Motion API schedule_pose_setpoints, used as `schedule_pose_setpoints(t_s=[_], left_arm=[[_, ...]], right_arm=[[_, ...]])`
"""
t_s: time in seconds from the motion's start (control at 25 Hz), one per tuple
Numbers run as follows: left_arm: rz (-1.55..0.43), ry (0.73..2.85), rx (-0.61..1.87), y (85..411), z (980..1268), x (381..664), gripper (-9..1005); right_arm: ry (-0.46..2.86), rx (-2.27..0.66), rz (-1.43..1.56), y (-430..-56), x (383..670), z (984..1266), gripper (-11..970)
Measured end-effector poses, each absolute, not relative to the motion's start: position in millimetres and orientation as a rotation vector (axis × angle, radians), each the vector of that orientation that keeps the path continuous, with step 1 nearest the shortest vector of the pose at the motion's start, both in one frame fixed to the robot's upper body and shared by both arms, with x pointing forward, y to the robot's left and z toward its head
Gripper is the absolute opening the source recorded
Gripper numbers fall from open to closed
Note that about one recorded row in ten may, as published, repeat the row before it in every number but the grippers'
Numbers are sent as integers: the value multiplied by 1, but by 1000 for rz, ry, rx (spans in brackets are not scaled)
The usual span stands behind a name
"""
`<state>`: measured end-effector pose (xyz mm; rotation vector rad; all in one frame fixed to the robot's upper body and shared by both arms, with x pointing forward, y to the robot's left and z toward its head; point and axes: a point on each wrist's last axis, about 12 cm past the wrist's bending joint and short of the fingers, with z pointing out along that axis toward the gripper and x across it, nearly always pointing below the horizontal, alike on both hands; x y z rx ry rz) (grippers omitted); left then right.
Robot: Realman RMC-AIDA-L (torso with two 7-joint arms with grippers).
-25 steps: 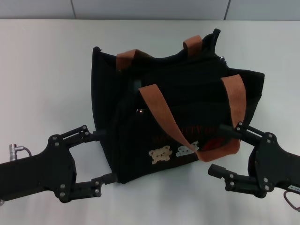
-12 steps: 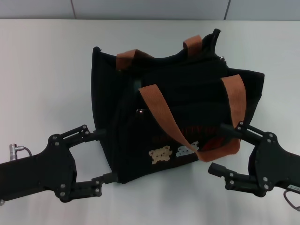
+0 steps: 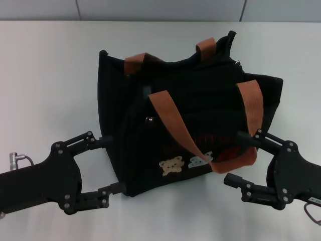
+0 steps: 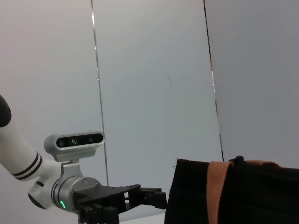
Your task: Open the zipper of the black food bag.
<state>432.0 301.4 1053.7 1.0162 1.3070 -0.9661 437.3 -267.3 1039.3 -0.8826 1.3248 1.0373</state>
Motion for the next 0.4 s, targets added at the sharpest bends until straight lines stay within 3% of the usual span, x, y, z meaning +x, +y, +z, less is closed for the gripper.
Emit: schedule_pose_setpoints(t_s=[0.4], left_arm=[[-948,1288,1015,301,1055,433,825]], right_arm=[[1322,-880,1032,-268,438,1040,837]])
